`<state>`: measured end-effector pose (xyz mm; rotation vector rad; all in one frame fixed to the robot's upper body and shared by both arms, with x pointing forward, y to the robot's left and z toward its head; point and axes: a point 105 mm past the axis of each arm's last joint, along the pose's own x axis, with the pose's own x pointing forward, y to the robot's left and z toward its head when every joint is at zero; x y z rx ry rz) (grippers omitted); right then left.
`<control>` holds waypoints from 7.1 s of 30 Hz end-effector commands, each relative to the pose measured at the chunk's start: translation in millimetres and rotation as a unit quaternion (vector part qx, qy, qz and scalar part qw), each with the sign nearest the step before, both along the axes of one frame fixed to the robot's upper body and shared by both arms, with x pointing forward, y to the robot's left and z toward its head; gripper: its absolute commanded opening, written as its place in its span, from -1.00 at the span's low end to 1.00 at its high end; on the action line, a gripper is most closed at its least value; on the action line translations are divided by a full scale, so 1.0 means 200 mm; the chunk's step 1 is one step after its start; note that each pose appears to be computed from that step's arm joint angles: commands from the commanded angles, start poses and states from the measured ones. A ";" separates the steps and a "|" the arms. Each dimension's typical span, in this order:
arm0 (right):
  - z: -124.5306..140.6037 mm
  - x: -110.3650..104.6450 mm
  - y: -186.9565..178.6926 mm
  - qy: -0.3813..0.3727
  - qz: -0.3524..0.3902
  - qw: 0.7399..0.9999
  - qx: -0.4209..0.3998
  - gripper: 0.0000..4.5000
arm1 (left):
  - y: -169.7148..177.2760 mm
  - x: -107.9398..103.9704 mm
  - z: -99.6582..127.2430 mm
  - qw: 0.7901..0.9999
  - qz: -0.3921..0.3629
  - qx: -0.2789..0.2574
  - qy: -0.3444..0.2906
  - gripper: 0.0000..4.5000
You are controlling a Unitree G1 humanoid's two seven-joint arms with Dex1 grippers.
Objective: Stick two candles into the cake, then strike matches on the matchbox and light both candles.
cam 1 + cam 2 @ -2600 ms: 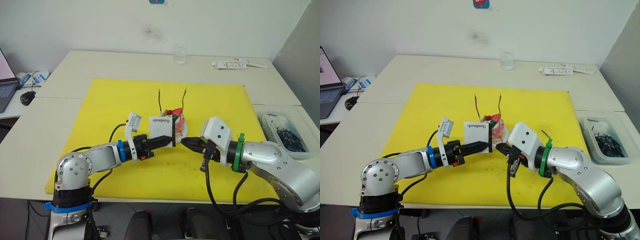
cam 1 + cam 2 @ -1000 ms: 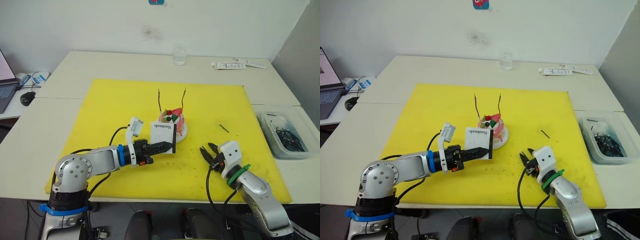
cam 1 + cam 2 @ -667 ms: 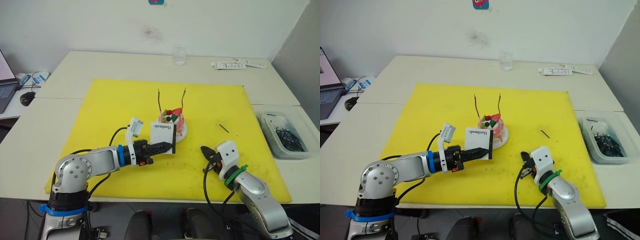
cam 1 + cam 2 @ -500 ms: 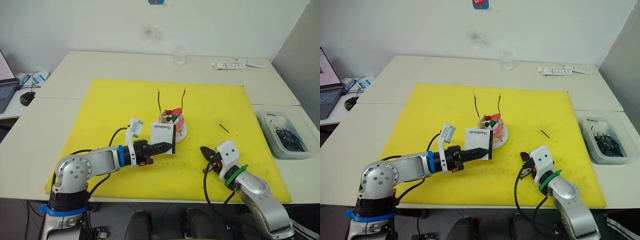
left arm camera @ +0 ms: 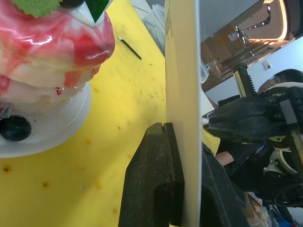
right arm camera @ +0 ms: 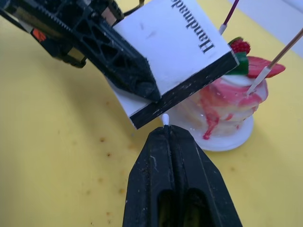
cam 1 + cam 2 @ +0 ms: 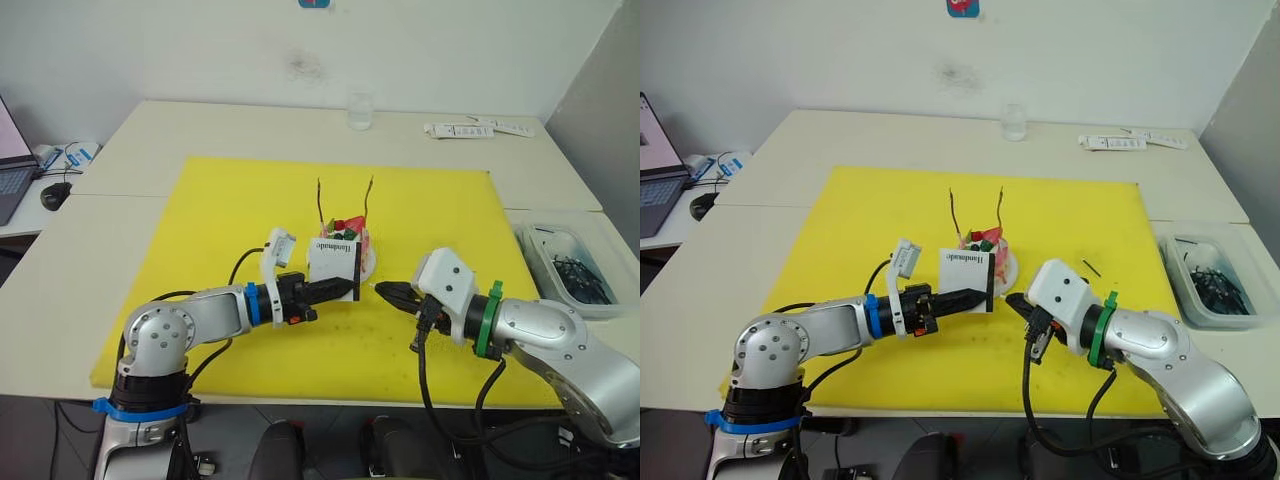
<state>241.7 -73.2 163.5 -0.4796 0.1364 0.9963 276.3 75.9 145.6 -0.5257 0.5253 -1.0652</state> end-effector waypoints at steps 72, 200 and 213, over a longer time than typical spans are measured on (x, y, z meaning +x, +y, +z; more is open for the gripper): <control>0.48 0.36 0.23 -0.172 0.005 0.985 0.019 -0.99 | 0.29 -0.10 -0.06 0.997 0.038 0.063 -0.032 -1.00; 0.07 0.35 -1.44 -0.071 -0.635 0.765 0.081 -0.99 | 0.02 -0.14 -0.10 0.999 -0.046 0.014 -0.018 -1.00; 0.27 0.32 -1.37 -0.153 -0.595 0.780 0.119 0.84 | 0.04 -0.13 -0.11 0.999 -0.034 0.018 -0.017 -1.00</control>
